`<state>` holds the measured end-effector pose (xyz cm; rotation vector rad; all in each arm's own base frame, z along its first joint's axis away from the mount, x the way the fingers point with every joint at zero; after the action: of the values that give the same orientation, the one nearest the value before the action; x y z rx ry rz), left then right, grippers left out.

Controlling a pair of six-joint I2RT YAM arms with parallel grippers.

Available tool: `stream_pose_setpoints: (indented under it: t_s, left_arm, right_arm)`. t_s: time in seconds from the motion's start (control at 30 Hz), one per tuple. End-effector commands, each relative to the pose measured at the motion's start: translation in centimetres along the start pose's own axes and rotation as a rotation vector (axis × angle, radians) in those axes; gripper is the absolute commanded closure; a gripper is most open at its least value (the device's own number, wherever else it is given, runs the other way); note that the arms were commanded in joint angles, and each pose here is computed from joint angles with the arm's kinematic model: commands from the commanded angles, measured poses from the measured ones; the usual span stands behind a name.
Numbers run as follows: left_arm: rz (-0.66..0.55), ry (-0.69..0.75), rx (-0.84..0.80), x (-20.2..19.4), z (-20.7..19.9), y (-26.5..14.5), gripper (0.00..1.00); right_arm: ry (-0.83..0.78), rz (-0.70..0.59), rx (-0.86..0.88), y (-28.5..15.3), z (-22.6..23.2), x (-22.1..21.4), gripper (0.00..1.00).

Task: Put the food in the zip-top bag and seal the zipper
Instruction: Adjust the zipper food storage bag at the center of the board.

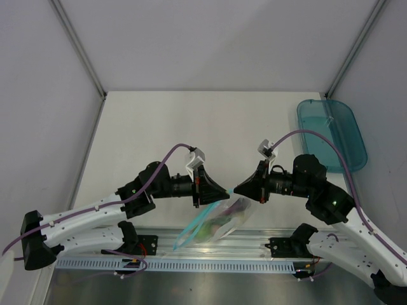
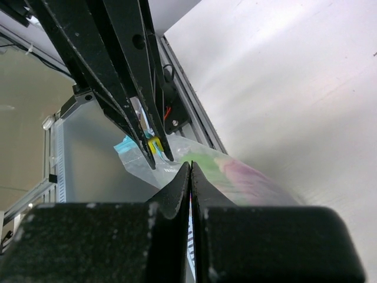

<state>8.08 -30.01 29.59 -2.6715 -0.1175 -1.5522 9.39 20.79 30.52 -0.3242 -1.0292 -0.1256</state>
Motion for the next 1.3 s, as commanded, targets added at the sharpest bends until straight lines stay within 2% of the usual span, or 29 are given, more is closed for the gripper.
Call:
stream_pose_setpoints:
  t_s: [0.0,0.03,0.07,0.13,0.27,0.5,0.67,0.77,0.8,0.9,1.03,1.13,1.27]
  left_arm:
    - [-0.010,0.000,-0.036,0.6,-0.9,-0.5,0.99]
    - [-0.009,0.000,-0.034,0.7,-0.9,-0.4,0.99]
    - [-0.003,-0.002,-0.030,0.7,-0.9,-0.4,0.99]
    - [0.000,-0.002,-0.034,0.9,-1.0,-0.3,1.00]
    - [0.003,-0.002,-0.043,0.9,-1.1,-0.2,0.99]
    - [0.004,0.000,-0.087,1.2,-1.6,-0.3,0.99]
    - [0.011,0.002,-0.102,1.2,-1.8,-0.3,0.99]
    - [0.013,0.003,-0.111,1.3,-2.0,-0.3,0.99]
    - [0.012,0.004,-0.114,1.4,-2.0,-0.2,0.99]
    - [0.018,0.001,-0.116,1.3,-2.0,-0.2,0.99]
    - [0.023,-0.008,-0.108,1.2,-1.7,-0.2,0.99]
    - [0.021,-0.017,-0.102,1.2,-1.6,-0.2,0.99]
    - [0.045,-0.030,-0.070,0.6,-0.9,-0.2,0.99]
  right_arm:
    - [-0.068,-0.003,0.093,-0.2,1.3,0.6,0.96]
    - [-0.092,0.036,0.098,-0.4,1.2,0.1,0.88]
    - [-0.110,0.051,0.120,-0.5,1.6,0.3,0.69]
    - [-0.145,0.083,0.122,-0.8,1.5,-0.1,0.56]
    - [-0.179,0.110,0.154,-1.2,1.9,-0.3,0.55]
    - [-0.168,0.173,0.268,-0.1,2.3,-1.2,0.61]
    - [-0.160,0.170,0.336,0.8,2.6,-0.9,0.64]
    - [-0.151,0.183,0.367,1.3,2.6,-0.8,0.70]
    - [-0.151,0.182,0.376,1.5,2.6,-0.8,0.72]
    - [-0.129,0.179,0.382,2.0,2.5,-0.6,1.00]
    - [-0.107,0.184,0.408,2.1,2.9,-0.6,1.00]
    - [-0.089,0.168,0.345,2.2,2.6,-0.6,1.00]
    - [-0.062,-0.010,0.197,1.7,2.1,1.5,1.00]
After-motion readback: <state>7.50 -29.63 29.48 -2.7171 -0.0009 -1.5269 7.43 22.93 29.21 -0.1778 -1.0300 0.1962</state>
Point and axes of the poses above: each gripper's point midway between its finger pads, its own y axis out along the fingers, its own z axis along the line the jaws close on, x = y × z, the point moved 4 cm from there along -y, back along the fingers, and after that the axes turned 1 degree about -y, right-handed, at the moved point
